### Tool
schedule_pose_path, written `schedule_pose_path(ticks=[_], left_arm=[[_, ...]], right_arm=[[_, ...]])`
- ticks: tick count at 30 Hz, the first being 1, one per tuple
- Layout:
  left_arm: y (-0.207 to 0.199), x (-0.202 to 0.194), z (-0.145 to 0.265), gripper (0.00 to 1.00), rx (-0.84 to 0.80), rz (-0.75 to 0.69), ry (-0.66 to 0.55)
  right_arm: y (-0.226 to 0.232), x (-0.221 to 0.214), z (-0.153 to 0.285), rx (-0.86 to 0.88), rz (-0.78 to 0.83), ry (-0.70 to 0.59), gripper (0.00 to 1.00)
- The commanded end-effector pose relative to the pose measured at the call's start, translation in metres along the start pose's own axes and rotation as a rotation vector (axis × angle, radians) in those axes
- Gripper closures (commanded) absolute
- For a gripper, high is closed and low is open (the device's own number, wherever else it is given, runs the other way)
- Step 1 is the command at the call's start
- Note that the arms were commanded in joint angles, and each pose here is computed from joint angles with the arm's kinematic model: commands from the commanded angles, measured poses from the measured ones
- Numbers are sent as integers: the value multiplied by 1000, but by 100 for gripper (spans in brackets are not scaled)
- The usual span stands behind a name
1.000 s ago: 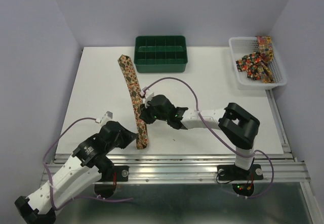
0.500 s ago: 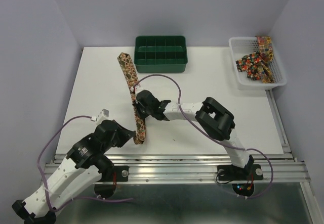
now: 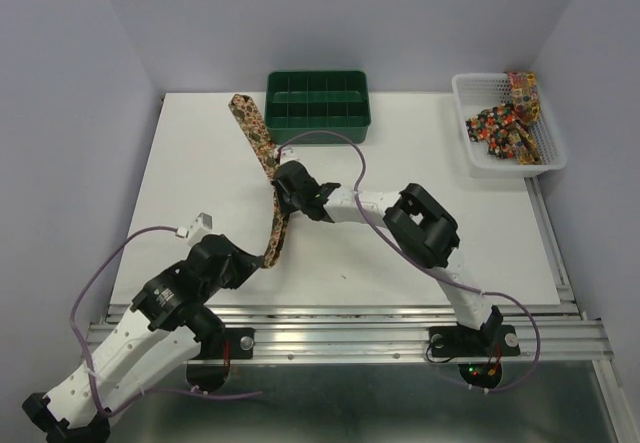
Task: Roll the ties
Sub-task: Roll the tie
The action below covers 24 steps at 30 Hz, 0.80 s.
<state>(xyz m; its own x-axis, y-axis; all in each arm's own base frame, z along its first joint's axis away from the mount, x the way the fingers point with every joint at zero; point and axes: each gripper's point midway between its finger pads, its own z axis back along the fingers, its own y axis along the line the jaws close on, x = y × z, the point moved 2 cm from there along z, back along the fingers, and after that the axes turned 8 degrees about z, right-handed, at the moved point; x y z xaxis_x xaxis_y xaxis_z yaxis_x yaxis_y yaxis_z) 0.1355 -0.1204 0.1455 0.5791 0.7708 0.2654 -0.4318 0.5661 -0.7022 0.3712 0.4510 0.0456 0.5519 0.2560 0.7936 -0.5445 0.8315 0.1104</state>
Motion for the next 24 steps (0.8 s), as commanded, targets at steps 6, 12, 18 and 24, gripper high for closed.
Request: schedule_pose_path(ticks=[6, 12, 18, 24], left_arm=[[-9, 2, -3, 100, 25, -65, 0], [-8, 9, -5, 100, 109, -116, -32], [-12, 10, -4, 100, 97, -120, -32], [-18, 6, -10, 100, 75, -140, -13]], right_arm=[[16, 7, 27, 177, 110, -9, 83], [41, 16, 77, 397, 151, -64, 80], [65, -13, 117, 589, 136, -31, 84], [89, -44, 137, 773, 108, 8, 85]])
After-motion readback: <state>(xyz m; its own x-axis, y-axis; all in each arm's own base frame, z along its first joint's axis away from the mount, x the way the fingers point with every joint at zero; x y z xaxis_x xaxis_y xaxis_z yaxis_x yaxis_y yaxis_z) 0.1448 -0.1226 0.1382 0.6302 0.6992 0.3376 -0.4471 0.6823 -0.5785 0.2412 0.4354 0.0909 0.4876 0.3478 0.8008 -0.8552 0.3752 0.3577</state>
